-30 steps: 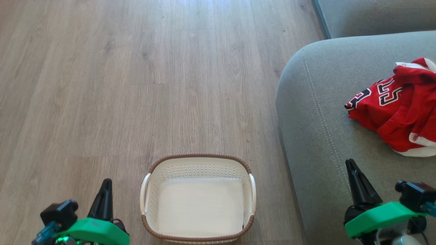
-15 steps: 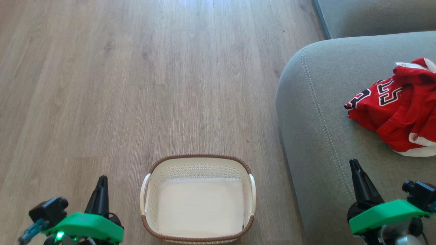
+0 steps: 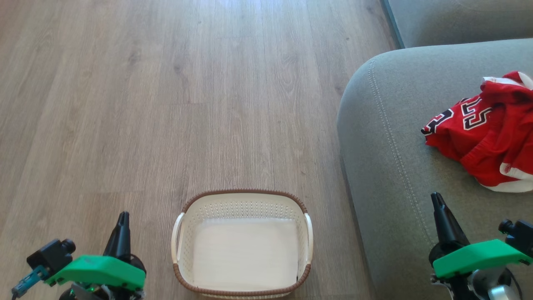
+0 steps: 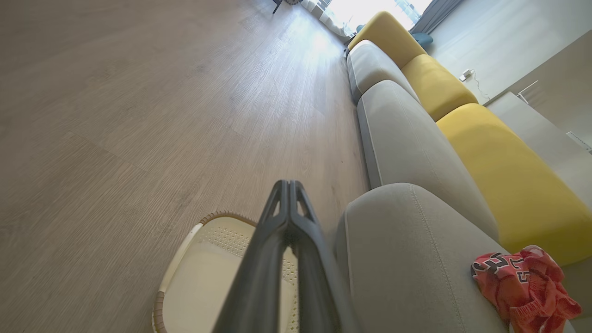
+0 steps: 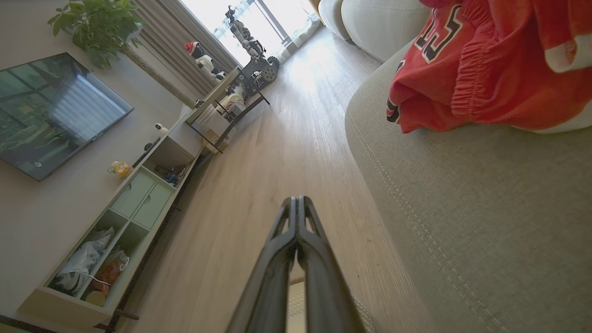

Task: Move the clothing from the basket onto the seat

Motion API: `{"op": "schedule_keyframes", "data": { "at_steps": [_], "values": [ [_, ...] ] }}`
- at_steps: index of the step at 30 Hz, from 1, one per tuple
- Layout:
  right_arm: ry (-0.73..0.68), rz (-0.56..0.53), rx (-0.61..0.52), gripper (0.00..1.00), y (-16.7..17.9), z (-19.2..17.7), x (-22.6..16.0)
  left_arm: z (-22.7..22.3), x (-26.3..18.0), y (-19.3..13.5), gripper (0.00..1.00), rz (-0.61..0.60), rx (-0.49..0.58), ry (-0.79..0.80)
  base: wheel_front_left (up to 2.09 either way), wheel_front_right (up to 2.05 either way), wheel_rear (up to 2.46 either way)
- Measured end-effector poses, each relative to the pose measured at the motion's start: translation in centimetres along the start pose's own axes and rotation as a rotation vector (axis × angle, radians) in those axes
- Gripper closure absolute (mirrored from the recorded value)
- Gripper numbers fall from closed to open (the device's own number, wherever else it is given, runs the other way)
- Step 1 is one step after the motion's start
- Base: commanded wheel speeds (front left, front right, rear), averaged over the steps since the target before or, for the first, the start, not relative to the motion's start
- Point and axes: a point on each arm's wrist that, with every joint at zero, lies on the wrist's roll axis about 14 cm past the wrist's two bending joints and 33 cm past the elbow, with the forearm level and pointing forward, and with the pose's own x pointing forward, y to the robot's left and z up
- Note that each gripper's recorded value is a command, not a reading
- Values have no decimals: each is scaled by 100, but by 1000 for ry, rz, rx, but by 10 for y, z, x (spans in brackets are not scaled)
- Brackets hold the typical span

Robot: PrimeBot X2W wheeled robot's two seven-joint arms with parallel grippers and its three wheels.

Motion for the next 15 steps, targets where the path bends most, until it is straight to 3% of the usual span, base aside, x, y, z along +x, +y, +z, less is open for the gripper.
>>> {"op": "schedule_keyframes", "data": {
  "at_steps": [15],
  "values": [
    [-9, -22, 163, 100, -2, 4, 5, 0, 4, -2, 100, 0, -173, 11, 0, 0, 0]
  ]
}}
